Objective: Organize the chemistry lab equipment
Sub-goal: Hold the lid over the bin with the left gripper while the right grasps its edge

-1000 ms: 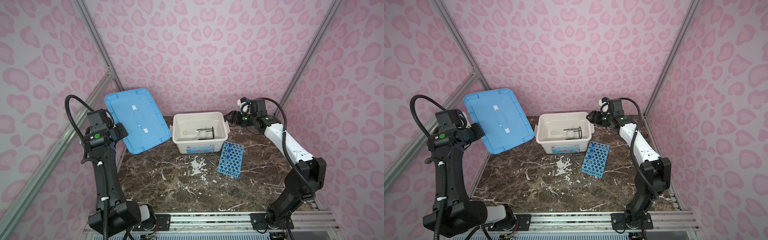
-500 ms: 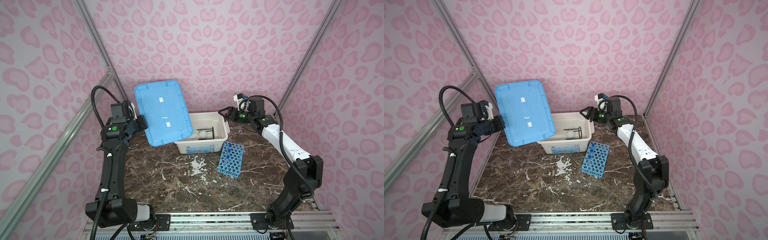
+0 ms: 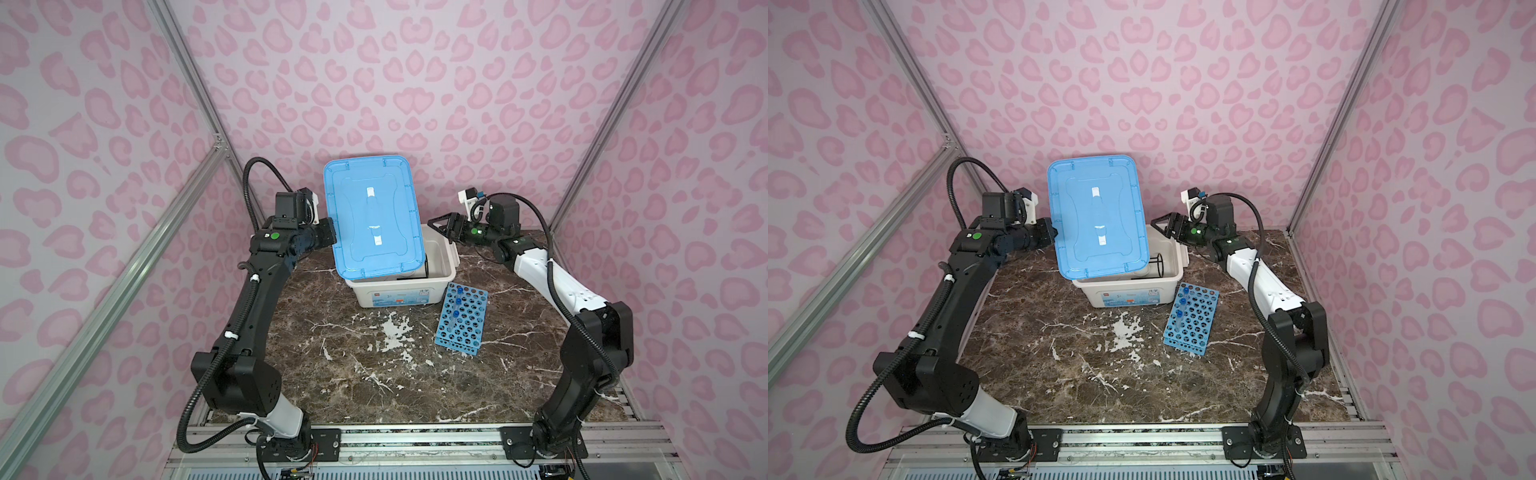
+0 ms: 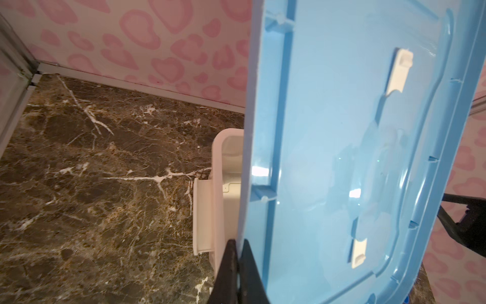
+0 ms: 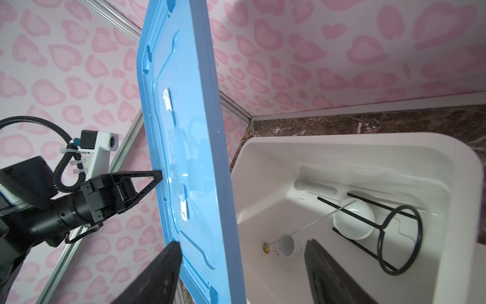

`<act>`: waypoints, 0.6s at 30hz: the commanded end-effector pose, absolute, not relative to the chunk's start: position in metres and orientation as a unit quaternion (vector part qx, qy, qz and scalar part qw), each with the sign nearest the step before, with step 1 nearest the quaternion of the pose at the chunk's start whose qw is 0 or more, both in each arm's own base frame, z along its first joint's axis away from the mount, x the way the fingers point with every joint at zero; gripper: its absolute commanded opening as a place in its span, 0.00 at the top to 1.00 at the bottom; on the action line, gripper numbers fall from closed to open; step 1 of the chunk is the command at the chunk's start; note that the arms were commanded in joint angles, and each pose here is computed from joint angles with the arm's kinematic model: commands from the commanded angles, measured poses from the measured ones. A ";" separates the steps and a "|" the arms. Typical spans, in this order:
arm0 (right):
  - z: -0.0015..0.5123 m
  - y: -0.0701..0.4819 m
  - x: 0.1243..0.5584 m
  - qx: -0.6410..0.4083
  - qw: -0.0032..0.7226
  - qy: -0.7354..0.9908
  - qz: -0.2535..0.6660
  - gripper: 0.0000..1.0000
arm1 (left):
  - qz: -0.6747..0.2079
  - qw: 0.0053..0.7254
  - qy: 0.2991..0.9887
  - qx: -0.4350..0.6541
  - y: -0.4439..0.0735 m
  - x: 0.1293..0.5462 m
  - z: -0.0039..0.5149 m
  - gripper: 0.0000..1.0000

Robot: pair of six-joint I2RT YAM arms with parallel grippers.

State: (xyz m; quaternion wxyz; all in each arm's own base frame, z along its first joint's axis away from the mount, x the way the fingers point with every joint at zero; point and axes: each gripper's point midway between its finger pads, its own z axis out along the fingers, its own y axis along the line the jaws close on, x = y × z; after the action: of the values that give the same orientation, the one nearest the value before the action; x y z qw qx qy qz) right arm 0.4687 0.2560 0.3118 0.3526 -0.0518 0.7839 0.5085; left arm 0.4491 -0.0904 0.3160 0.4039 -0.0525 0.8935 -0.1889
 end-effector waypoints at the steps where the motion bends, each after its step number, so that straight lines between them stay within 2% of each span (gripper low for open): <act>1: 0.311 0.261 0.469 -0.055 0.348 0.776 0.524 0.26 | -0.222 0.431 0.874 -0.037 -0.109 0.465 0.335 0.97; 13: 0.315 0.271 0.462 -0.063 0.338 0.767 0.542 0.37 | -0.262 0.413 0.872 0.001 -0.149 0.483 0.326 0.97; 18: 0.316 0.270 0.455 -0.070 0.335 0.770 0.539 0.46 | -0.271 0.405 0.873 0.008 -0.156 0.492 0.322 0.97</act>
State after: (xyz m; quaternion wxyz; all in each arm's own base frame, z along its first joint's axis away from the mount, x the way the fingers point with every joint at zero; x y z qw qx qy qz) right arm 0.4605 0.2681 0.3129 0.3341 -0.0555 0.7740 0.5350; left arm 0.4827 -0.1462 0.3058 0.3831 -0.0061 0.8902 -0.2464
